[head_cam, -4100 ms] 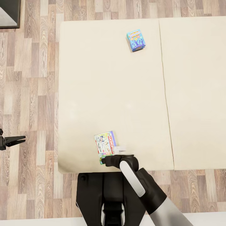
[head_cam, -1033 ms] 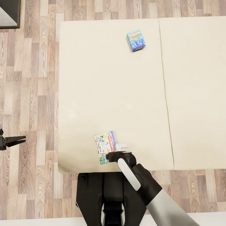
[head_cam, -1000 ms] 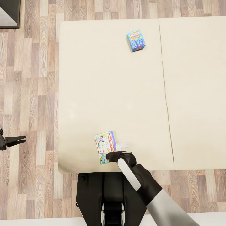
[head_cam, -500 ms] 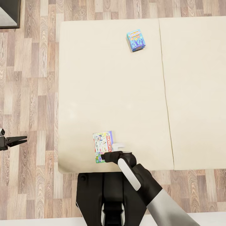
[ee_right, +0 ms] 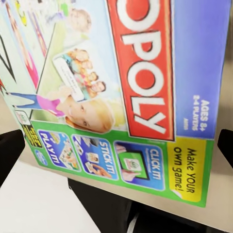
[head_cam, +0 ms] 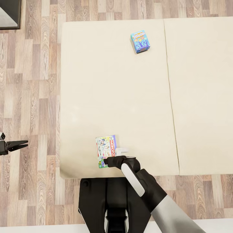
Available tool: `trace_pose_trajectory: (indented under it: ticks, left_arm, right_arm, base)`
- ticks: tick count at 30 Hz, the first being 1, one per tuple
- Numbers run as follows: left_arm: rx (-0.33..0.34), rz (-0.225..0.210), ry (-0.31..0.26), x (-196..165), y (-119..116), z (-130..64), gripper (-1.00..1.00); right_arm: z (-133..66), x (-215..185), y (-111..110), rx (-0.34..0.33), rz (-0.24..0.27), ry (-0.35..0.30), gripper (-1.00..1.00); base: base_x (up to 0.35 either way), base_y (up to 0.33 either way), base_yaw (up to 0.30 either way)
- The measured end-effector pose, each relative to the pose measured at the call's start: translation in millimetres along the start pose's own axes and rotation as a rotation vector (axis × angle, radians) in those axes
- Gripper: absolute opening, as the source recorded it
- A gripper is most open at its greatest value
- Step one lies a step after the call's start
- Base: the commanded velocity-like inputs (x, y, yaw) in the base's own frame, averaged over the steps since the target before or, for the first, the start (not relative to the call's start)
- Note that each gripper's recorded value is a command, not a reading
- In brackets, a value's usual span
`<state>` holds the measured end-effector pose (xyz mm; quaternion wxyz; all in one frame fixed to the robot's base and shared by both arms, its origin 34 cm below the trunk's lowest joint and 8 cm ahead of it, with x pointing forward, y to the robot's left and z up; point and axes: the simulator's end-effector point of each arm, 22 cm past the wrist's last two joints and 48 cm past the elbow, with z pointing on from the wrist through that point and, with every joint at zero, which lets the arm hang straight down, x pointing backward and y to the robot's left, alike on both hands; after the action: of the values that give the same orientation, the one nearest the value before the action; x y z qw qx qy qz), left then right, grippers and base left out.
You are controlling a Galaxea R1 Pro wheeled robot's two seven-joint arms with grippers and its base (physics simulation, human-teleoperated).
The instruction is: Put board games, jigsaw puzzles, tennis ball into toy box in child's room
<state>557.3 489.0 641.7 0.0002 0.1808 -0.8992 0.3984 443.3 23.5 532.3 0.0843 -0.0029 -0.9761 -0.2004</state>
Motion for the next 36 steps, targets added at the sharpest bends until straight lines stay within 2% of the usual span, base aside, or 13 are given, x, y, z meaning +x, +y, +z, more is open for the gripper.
trace_pose_trajectory:
  ticks: [7,12,30,36]
  left_arm:
    - [0.004,-0.003,0.002,2.0,-0.1,2.2,1.00]
    - [0.005,-0.004,0.002,2.4,-0.1,2.7,1.00]
    - [0.011,-0.006,0.002,3.3,-0.9,5.2,1.00]
    - [0.013,-0.006,0.002,3.5,-1.2,6.2,1.00]
  right_arm:
    - [0.0,-1.6,5.3,-0.008,0.001,-0.007,1.00]
    - [0.2,2.5,19.7,-0.025,-0.028,-0.003,1.00]
    - [-1.6,-0.5,30.5,-0.039,-0.048,-0.029,1.00]
    - [-2.6,-5.4,26.5,-0.034,-0.046,-0.051,1.00]
  base:
    - [0.000,0.000,0.000]
    - [0.000,0.000,0.000]
    - [0.000,0.000,0.000]
    - [0.000,0.000,0.000]
